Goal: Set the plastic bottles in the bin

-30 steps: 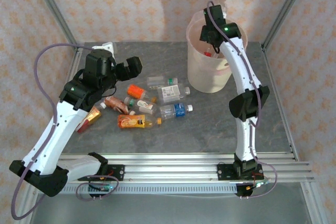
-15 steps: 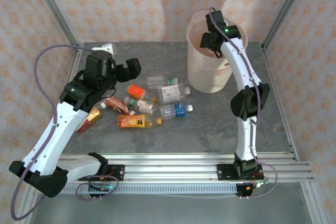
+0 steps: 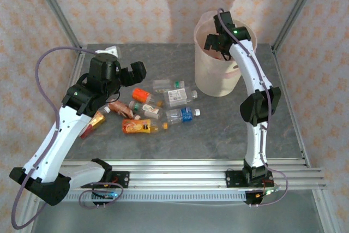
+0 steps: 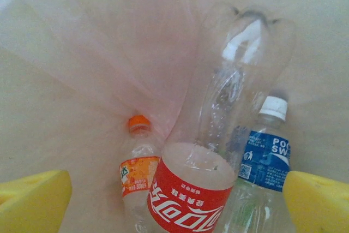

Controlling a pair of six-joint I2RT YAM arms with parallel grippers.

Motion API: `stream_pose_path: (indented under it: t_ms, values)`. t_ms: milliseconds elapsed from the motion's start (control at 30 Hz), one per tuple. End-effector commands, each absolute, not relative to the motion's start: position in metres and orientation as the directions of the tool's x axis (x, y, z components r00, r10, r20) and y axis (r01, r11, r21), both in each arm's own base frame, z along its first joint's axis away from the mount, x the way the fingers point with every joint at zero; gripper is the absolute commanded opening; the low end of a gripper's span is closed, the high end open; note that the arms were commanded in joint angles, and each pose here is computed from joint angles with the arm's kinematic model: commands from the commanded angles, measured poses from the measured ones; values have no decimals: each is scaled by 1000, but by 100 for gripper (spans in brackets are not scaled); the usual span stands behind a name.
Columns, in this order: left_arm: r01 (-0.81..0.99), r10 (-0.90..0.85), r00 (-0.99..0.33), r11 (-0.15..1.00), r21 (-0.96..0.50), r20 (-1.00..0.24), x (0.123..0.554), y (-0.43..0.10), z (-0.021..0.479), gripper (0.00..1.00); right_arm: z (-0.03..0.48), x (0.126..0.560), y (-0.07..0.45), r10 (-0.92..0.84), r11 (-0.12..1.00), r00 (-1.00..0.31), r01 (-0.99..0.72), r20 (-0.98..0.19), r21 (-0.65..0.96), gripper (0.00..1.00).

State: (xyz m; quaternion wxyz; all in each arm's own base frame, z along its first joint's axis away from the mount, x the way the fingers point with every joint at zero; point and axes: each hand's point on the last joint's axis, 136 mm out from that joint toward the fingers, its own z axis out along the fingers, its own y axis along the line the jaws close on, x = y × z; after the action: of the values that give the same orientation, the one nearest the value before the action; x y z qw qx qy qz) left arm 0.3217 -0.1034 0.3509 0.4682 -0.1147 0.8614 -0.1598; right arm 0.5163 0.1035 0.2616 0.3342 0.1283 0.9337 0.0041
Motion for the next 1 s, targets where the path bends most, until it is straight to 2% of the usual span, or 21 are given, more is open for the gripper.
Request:
stream_pose_path:
  t_ms: [0, 267, 400, 567, 700, 967]
  values:
    - [-72, -333, -532, 934, -350, -778, 319, -94, 347, 100, 330, 508, 84, 252, 959, -623, 265, -740, 103, 100]
    - [-100, -329, -531, 939, -328, -781, 317, -87, 344, 100, 391, 496, 70, 275, 951, -491, 268, -827, 157, 96]
    - [-108, -324, -547, 942, -319, -772, 316, -87, 337, 100, 411, 479, 71, 269, 957, -475, 228, -838, 179, 94]
    - [-137, -319, -580, 945, -296, -750, 313, -83, 320, 100, 422, 448, 99, 224, 969, -523, 32, -823, 244, 93]
    - [-215, -341, -585, 940, -264, -736, 309, -70, 306, 100, 430, 413, 124, 164, 964, -493, -102, -854, 245, 100]
    - [-397, -468, -584, 877, -270, -663, 300, -39, 266, 100, 397, 329, 181, 22, 936, -477, -300, -879, 186, 99]
